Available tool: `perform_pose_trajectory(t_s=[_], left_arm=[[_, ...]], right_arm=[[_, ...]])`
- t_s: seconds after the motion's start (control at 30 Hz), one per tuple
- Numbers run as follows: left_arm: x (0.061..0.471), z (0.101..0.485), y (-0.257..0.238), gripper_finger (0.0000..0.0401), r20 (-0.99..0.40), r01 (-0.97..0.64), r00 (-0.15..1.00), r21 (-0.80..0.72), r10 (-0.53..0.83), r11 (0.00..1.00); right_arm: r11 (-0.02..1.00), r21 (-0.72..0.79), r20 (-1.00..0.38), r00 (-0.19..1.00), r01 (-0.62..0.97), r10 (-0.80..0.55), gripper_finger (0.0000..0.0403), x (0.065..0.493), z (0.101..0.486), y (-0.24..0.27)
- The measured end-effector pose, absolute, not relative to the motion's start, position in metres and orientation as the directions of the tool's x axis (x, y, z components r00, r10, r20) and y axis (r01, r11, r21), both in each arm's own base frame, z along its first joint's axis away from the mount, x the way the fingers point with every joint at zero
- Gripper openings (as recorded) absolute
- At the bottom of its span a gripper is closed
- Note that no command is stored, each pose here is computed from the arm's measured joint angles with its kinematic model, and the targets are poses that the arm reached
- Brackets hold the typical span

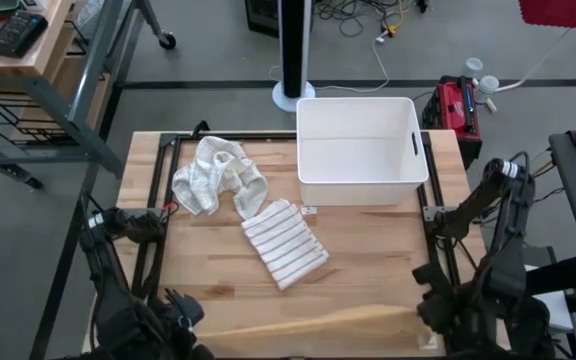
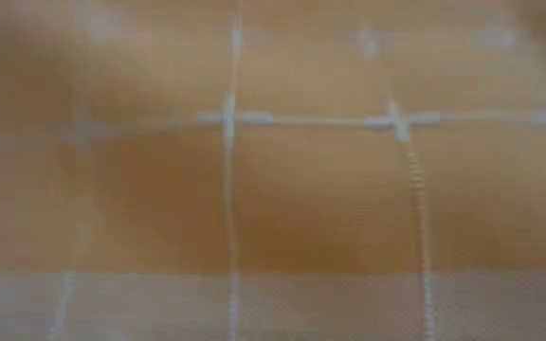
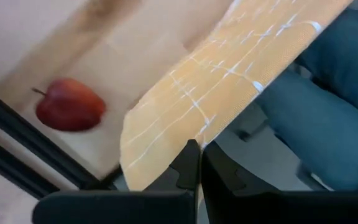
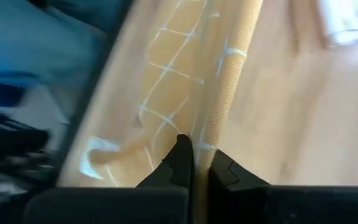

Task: Fold towel
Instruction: Fold the yellow squared towel

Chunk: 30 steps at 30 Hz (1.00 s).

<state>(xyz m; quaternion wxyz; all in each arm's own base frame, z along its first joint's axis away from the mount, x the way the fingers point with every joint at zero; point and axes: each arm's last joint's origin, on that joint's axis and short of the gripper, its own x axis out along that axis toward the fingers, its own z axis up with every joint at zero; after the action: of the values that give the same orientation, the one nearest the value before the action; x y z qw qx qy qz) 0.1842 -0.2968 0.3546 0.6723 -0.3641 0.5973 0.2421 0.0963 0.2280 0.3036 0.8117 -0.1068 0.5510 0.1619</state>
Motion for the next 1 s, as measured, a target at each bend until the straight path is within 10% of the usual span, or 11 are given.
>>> perform_pose_trajectory(t_s=[0.6,1.0], left_arm=[[0.205,0.253,-0.226,0.0,-0.947,-0.754,-0.093,0.269,0.308,0.6],[0.187,0.234,-0.175,0.0036,-0.908,-0.786,-0.198,0.373,0.37,0.492]], right_arm=[[0.883,-0.38,-0.889,0.373,-0.276,-0.266,0.0007,0.12,0.25,0.178],[0.928,-0.339,-0.887,0.382,-0.155,-0.26,0.0131,0.108,0.248,0.135]])
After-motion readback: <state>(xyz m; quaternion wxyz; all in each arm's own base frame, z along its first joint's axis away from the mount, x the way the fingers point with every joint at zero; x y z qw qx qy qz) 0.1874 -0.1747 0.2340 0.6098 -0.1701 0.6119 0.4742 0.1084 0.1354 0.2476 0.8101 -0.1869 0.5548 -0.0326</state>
